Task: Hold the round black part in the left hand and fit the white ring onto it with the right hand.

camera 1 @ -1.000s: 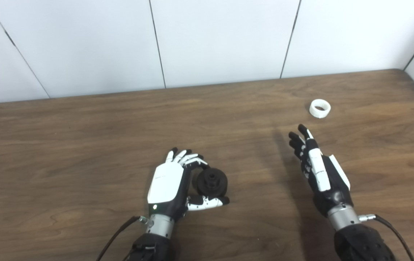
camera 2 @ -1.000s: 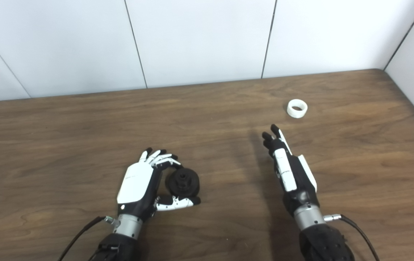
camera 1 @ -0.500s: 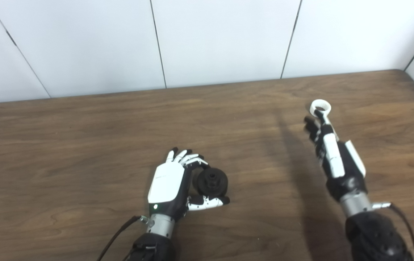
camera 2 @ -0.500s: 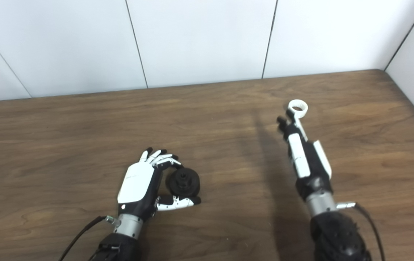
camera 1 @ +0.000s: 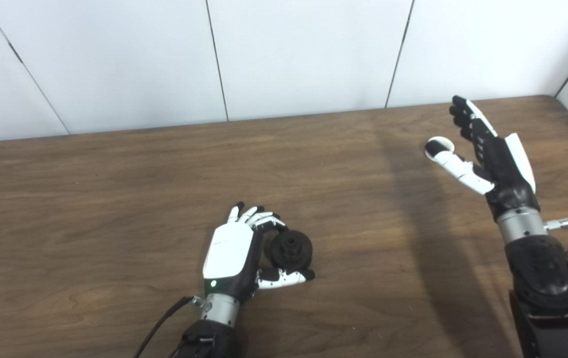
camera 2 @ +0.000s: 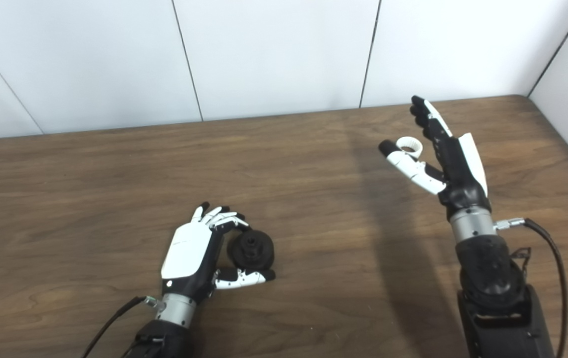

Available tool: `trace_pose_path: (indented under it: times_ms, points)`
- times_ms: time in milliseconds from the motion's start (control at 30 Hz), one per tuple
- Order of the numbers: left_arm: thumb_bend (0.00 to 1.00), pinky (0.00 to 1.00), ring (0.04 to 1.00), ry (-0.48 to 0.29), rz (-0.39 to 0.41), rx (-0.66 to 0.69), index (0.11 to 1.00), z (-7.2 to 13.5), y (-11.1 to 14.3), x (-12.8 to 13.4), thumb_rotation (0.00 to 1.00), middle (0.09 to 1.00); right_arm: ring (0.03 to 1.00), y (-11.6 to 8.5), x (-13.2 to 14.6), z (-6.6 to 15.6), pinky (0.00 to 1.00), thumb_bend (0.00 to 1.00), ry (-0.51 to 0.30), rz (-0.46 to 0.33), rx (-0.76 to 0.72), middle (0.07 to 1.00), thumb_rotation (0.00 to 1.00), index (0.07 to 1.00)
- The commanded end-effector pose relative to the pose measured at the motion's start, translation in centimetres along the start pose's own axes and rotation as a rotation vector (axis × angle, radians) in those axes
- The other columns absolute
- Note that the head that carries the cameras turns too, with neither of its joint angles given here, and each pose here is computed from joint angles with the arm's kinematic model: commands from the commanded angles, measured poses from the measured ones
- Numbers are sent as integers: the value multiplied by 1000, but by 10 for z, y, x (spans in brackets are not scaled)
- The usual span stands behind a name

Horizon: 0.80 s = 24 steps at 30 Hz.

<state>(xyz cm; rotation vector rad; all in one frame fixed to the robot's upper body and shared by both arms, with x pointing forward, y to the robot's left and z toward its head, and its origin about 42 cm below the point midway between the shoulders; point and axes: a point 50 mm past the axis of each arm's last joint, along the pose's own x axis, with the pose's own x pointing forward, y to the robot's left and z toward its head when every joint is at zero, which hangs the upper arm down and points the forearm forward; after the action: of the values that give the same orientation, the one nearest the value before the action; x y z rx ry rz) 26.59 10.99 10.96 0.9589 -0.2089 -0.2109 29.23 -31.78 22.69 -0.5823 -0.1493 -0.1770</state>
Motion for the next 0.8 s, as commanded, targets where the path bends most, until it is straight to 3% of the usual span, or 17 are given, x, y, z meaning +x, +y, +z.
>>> trace_pose_path:
  times_ms: [0, 167, 300, 467, 767]
  points:
    - [525, 1000, 887, 62, -62, 38, 484, -20, -12, -8, 58, 775, 902, -13, 14, 10, 888, 667, -59, -43, -67, 906, 550, 913]
    - [525, 1000, 882, 60, -61, 43, 484, -24, -11, -10, 58, 775, 891, -20, 33, 3, 890, 726, -42, -60, -110, 893, 425, 881]
    - [525, 1000, 881, 59, -56, 44, 484, -26, -8, -11, 58, 773, 883, -25, 49, 1, 854, 740, -28, -55, -176, 892, 382, 866]
    - [525, 1000, 875, 53, -51, 52, 484, -31, -6, -12, 58, 768, 927, -28, 69, -1, 908, 753, 2, -39, -272, 913, 314, 857]
    - [525, 1000, 874, 52, -40, 36, 483, -41, -1, -14, 56, 763, 954, -30, 96, -6, 891, 772, 39, 2, -377, 928, 289, 852]
